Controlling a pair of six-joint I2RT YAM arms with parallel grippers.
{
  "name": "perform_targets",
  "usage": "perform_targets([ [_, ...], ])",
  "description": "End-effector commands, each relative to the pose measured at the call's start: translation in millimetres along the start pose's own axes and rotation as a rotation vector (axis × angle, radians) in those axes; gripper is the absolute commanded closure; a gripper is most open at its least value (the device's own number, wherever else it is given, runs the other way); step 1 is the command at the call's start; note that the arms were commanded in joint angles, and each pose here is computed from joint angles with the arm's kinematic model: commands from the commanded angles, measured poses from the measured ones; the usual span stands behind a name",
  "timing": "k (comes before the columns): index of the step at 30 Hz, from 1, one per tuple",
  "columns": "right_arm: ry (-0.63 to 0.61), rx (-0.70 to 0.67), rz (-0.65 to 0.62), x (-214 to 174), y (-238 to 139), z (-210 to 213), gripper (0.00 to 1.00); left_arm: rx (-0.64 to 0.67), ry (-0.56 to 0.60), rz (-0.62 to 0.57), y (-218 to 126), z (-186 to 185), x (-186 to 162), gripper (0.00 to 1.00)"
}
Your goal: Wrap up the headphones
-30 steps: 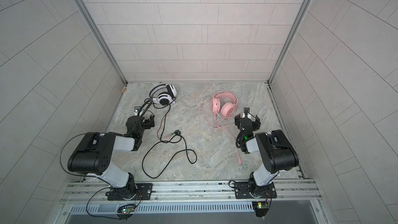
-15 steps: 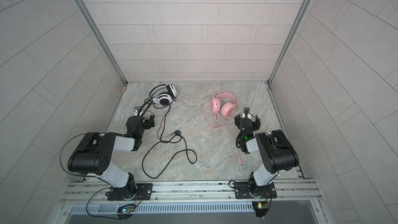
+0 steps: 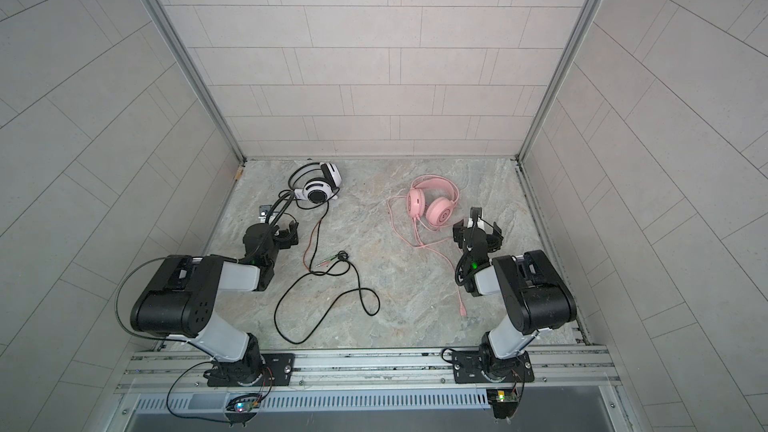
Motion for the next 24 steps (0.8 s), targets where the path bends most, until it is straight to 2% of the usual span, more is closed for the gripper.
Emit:
perform_targets([
  [1, 0.005, -0.003, -0.008, 2.9, 1.2, -0.1, 0.01, 0.005, -0.008, -0.037, 0.2, 1.6, 10.0, 0.0],
  [24, 0.003, -0.004, -0.008, 2.7, 0.9, 0.0, 0.01, 0.002, -0.01, -0.032, 1.3, 2.0, 9.9, 0.0],
])
Point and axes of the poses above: each gripper's point midway between its finger pads, its own y axis out along the fingers, its own z axis along the line the jaws close on, x = y × z, the point moved 7 cm from there along -y, back along the fingers, and after that the axes turned 7 degrees about y, right-handed, at the moved point
